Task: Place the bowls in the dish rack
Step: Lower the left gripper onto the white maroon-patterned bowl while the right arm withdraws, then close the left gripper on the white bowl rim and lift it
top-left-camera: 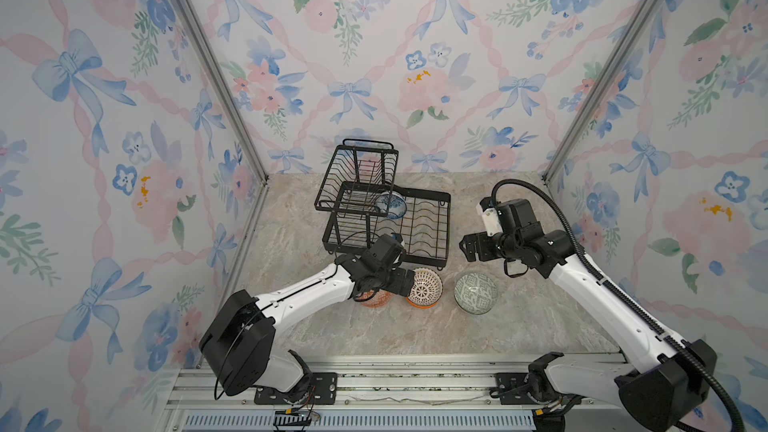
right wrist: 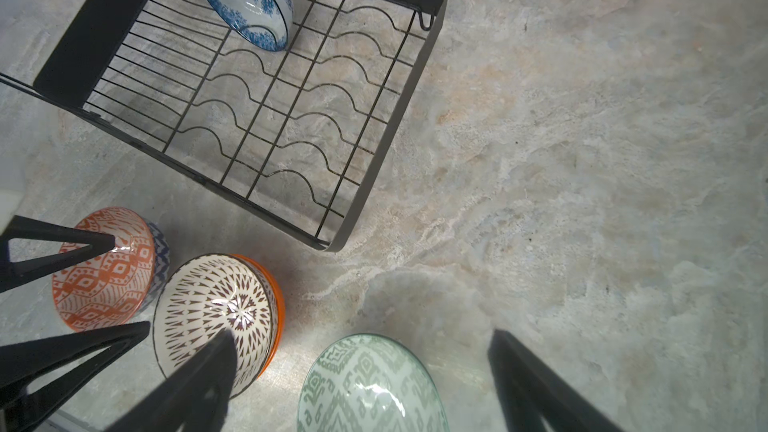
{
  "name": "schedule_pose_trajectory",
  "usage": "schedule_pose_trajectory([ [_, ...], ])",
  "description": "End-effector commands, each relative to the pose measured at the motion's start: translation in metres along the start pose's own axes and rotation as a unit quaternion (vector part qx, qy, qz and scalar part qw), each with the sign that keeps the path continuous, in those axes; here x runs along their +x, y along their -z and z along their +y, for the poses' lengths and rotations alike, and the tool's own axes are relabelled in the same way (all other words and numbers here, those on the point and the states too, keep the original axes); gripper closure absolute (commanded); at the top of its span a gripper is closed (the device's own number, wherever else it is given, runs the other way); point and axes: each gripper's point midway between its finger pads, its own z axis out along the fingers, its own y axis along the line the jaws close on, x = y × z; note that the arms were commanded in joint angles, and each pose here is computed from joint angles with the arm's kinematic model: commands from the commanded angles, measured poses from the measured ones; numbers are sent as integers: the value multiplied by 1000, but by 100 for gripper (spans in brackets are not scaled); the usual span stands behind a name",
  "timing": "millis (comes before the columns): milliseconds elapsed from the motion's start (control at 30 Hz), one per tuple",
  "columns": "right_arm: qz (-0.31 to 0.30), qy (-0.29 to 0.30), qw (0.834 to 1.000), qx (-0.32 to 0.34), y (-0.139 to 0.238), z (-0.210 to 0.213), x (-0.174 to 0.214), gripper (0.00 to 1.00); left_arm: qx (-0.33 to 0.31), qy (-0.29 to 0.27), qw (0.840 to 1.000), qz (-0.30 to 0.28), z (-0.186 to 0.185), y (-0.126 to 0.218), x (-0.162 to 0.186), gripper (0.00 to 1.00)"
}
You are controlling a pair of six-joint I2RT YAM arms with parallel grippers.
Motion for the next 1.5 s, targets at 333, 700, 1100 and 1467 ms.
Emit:
schedule_pose_trajectory([
  [333,13,-3,1000,4,-11,-5,3,3,11,-8,1000,-2,-19,-22,-19,42],
  [700,18,-1,1000,1,-18,-6,2,3,6,-11,1000,14,-20,-35,-15,59],
  [1100,17,4,1000,0,-17,-8,-1,3,2,-8,1000,24,-20,-42,-12,79],
  [1467,13,4,1000,-1,-13,-9,-3,3,5,-10,1000,10,-23,-35,-21,100],
])
